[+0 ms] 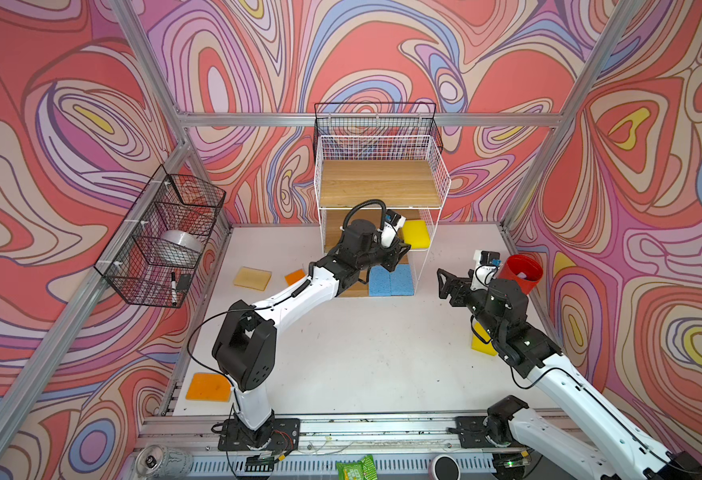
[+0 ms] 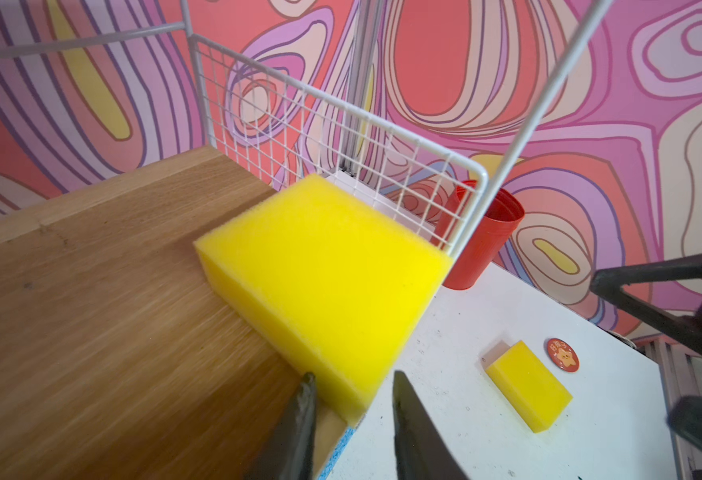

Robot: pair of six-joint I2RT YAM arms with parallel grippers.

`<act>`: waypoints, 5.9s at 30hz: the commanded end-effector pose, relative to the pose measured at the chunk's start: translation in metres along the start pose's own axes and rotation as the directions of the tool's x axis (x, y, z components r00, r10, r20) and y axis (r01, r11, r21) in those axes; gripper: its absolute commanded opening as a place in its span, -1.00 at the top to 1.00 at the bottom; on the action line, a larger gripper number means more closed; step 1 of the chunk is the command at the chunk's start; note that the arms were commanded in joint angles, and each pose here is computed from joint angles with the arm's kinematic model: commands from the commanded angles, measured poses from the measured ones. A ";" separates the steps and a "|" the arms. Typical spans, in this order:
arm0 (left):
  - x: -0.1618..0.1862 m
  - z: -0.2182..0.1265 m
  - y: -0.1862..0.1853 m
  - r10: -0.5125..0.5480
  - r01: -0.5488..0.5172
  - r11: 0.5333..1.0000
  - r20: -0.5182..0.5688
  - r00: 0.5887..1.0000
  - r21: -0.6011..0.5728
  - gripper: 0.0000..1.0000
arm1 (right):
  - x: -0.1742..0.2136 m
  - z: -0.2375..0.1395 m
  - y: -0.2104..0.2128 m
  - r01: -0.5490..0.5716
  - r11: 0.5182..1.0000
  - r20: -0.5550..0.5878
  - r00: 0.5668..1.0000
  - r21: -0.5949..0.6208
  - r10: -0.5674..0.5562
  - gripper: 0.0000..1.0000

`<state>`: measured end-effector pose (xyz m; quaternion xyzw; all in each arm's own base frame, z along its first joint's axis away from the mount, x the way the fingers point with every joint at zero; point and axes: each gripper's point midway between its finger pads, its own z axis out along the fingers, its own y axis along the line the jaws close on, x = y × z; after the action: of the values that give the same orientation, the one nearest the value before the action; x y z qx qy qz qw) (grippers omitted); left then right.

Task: Place and organize the cleaning sponges onto the shelf

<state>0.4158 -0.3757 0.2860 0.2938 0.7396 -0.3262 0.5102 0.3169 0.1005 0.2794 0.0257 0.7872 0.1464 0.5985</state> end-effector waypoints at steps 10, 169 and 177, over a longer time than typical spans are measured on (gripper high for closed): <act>-0.033 -0.016 0.006 0.006 -0.003 0.999 0.088 0.996 -0.038 0.00 | 0.000 0.000 0.000 0.002 1.000 0.008 1.000 -0.003 -0.002 -0.97; 0.262 -0.027 -0.056 -0.562 0.448 0.816 -0.320 0.763 -0.366 0.44 | 0.161 0.012 -0.047 -0.328 0.926 -0.583 0.721 0.188 0.375 -0.97; 0.268 -0.009 -0.071 -0.598 0.495 0.796 -0.329 0.731 -0.348 0.42 | 0.164 0.021 -0.040 -0.343 0.929 -0.609 0.710 0.139 0.353 -0.97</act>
<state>0.2736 -0.3759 0.0482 0.0765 0.9174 -0.2964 0.2541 0.2918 0.0985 0.1078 0.1426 0.9247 0.2394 0.2594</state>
